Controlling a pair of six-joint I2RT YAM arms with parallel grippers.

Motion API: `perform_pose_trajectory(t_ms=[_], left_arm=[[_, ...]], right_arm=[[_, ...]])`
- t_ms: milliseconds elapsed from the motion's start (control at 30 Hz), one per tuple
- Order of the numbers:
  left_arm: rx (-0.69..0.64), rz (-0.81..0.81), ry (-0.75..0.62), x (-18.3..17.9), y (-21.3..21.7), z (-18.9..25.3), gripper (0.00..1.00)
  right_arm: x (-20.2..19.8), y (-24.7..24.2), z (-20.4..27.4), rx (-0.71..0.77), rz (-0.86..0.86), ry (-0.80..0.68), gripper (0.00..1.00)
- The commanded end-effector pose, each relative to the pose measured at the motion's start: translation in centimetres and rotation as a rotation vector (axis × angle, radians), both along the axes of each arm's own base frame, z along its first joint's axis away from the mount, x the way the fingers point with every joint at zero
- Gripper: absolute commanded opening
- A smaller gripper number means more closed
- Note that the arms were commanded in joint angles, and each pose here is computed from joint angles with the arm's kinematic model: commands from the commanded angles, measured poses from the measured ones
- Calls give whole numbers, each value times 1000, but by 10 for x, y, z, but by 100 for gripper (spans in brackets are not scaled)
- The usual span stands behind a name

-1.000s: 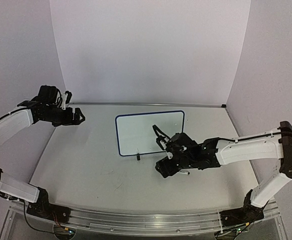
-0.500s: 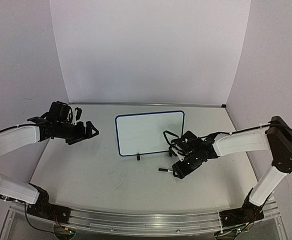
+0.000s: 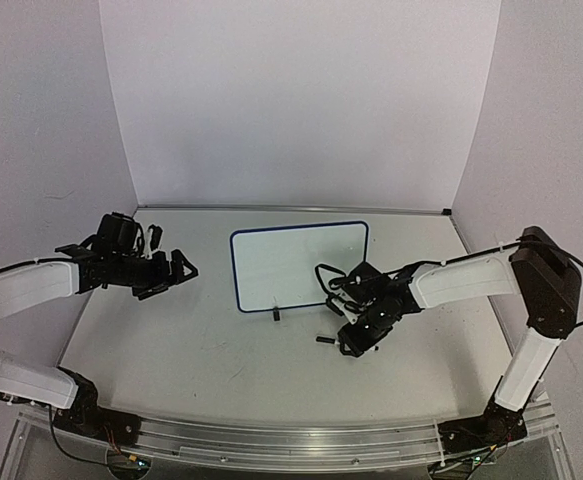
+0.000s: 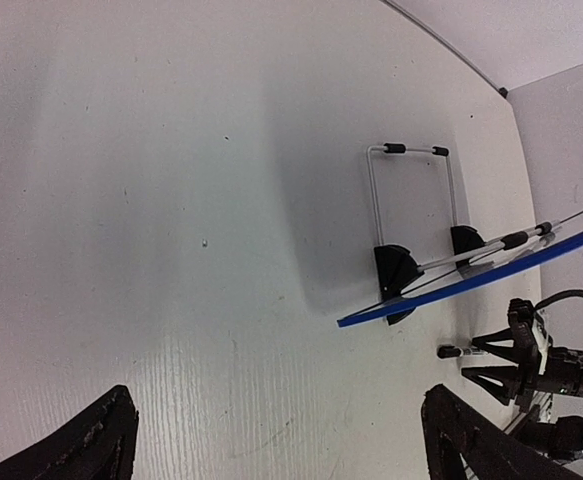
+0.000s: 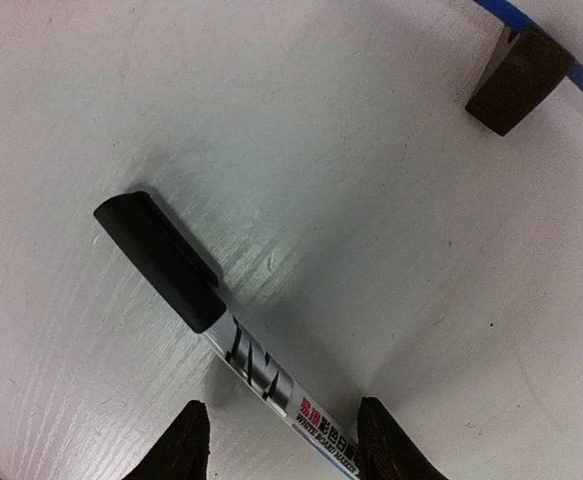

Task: Write a sentence on the whiteboard
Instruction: Pick up the whiteboard marker from the center of the board.

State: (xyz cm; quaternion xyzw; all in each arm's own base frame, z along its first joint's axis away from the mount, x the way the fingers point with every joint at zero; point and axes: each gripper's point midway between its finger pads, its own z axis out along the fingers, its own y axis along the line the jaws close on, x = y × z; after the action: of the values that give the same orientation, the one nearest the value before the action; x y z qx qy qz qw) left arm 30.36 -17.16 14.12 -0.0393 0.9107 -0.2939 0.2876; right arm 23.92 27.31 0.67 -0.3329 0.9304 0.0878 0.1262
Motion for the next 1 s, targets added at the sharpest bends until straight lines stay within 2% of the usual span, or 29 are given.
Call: perform_pose_trajectory(t_ms=[0,200,533,733,967], left_arm=[[-48,-21,-22,-2,-7,7,98],[-67,-63,-4,-12,-14,1,98],[-112,-104,28,-48,-24,-10,97],[-189,-153,22,-78,-50,-10,95],[-243,-325,-6,-110,-113,8,95]], right_arm=[[-10,4,-8,-31,32,42,45],[-17,9,-16,-69,52,43,34],[-35,23,-23,-114,113,7,2],[-50,52,12,-9,161,-59,0],[-69,103,87,273,231,-133,0]])
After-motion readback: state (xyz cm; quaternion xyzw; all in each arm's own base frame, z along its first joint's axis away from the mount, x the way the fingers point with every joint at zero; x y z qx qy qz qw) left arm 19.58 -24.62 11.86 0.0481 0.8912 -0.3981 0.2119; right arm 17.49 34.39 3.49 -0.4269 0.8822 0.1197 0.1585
